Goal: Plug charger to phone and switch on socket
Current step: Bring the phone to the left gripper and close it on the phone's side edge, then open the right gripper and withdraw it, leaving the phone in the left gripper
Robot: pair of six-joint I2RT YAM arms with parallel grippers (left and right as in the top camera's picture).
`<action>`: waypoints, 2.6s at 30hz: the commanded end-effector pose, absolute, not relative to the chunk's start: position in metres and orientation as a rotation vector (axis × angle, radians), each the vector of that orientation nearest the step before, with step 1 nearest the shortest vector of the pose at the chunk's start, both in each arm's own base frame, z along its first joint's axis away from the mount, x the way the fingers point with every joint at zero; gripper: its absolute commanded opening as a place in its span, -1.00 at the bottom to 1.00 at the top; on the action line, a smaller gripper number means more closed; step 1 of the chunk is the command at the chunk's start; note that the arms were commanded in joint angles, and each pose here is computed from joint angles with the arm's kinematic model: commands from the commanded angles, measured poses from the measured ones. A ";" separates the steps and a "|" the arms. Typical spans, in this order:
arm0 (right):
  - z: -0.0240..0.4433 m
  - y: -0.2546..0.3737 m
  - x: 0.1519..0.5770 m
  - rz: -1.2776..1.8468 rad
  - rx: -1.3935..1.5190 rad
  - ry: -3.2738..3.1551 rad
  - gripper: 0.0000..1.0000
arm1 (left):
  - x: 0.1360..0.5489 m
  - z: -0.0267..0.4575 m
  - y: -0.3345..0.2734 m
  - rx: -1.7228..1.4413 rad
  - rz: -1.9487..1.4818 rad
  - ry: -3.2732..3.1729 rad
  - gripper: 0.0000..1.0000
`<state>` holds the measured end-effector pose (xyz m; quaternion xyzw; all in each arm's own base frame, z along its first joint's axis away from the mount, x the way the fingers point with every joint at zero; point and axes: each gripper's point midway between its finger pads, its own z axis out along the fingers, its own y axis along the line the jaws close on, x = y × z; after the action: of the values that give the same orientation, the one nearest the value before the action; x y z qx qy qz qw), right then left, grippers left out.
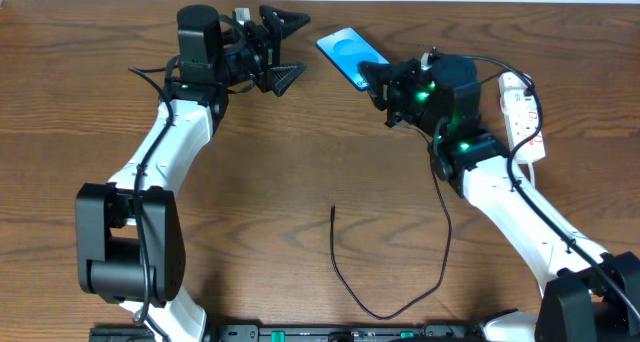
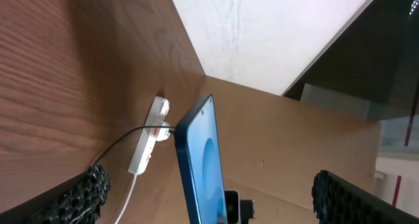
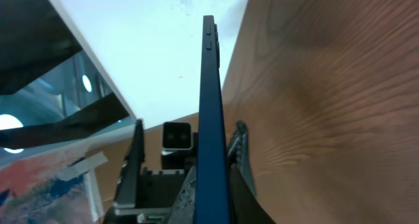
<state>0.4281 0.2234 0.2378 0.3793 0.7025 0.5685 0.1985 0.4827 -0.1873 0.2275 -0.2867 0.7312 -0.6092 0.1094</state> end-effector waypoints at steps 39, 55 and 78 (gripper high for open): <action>0.276 0.281 0.403 1.815 1.008 1.926 -0.97 | 0.480 0.247 -0.218 -0.867 -1.791 2.119 -0.18; 0.276 0.292 0.394 1.834 0.983 1.953 -0.98 | 0.481 0.247 -0.218 -0.870 -1.788 2.117 -0.73; 0.276 0.293 0.394 1.835 0.979 1.956 0.67 | 0.484 0.246 -0.211 -0.885 -1.778 2.103 -0.85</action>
<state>0.3944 0.2897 0.2634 0.3518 0.6809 0.6276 0.1369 0.4815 -0.2151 0.2244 -0.3212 0.7267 -0.5987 0.1015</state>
